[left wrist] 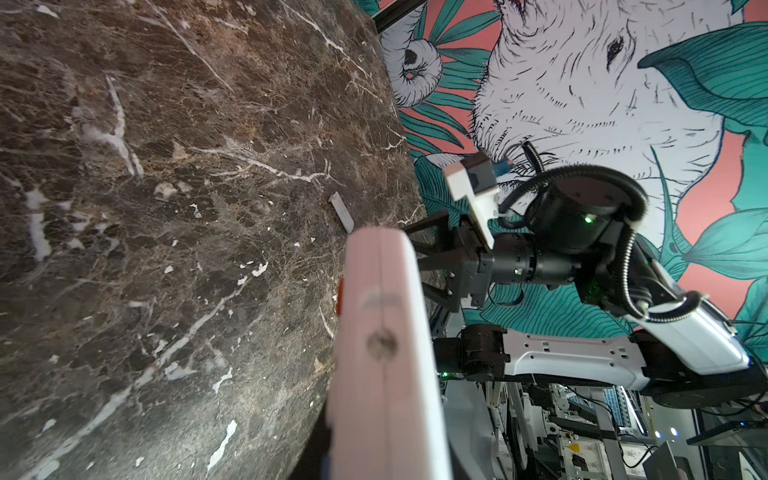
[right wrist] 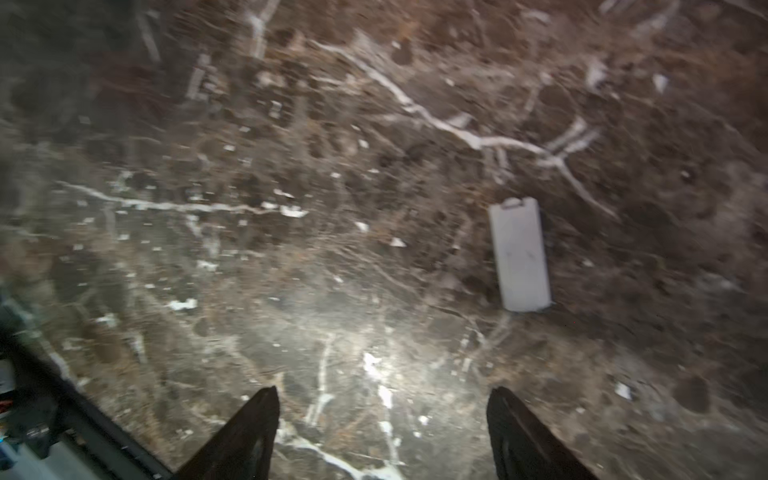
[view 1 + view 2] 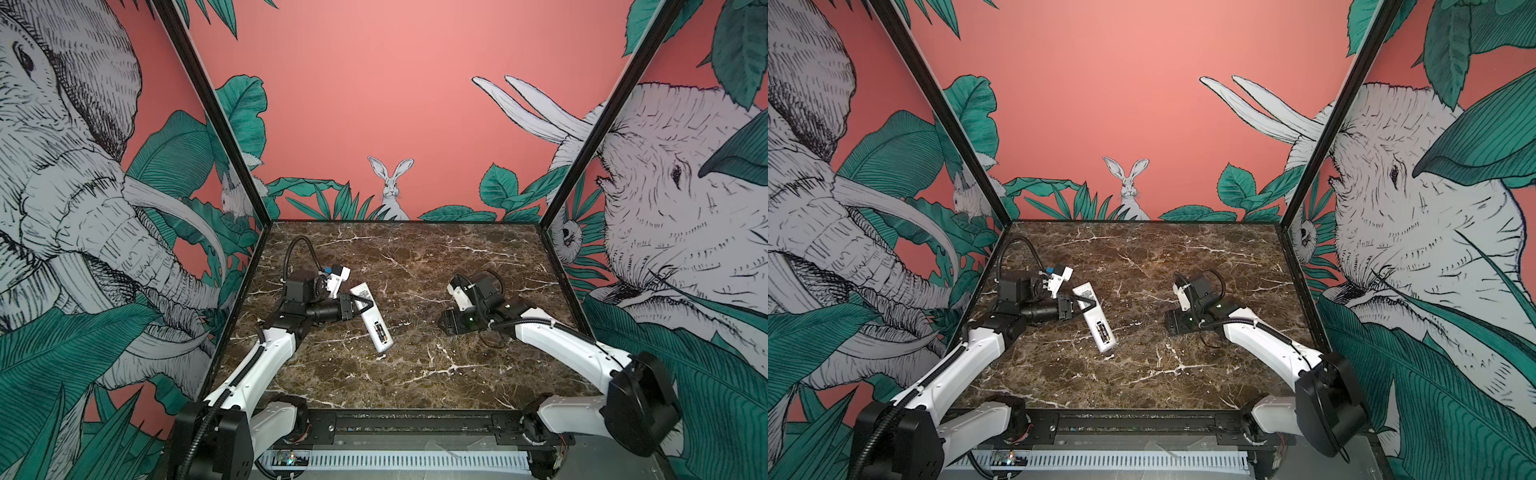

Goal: Load the batteries into the remote control
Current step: 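Open the right gripper and move it to the white battery cover, then grasp the white battery cover on the table with the right gripper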

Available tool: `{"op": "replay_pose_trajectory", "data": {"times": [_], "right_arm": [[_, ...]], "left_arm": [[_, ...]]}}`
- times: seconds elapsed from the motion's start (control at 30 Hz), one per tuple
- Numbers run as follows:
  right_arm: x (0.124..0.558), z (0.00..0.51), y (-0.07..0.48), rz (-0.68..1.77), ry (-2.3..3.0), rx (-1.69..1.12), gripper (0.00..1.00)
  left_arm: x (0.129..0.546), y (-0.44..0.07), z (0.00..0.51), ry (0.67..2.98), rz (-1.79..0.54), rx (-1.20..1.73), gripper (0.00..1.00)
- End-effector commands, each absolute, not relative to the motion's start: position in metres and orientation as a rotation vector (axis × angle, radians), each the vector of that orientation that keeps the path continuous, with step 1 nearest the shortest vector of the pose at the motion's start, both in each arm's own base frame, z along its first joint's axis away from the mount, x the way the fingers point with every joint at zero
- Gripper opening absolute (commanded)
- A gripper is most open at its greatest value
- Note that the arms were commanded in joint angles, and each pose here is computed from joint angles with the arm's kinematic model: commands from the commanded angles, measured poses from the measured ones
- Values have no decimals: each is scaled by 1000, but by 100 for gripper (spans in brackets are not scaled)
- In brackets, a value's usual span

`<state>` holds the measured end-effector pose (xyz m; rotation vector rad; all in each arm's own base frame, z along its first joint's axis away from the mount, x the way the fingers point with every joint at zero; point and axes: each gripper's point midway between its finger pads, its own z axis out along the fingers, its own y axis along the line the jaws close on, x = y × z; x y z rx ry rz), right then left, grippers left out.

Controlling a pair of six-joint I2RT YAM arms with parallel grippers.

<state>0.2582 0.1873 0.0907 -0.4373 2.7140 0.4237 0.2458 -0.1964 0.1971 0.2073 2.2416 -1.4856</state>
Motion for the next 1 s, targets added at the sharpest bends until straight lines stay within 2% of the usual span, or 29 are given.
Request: {"op": "replay_pose_trajectory", "data": {"times": [0.0, 0.3, 0.57, 0.8, 0.97], "right_arm": [[257, 72, 158, 209, 2829, -506, 78], [284, 41, 151, 79, 2911, -658, 77], [303, 22, 159, 112, 2929, -743, 71], [317, 19, 167, 138, 2910, -771, 53], [325, 18, 175, 175, 2899, -782, 46]], "left_arm": [[244, -195, 215, 2175, -1465, 269, 0], [241, -194, 218, 2161, -1463, 261, 0], [240, -194, 220, 2151, -1469, 249, 0], [241, -193, 220, 2151, -1466, 240, 0], [243, -194, 219, 2150, -1469, 233, 0]]}}
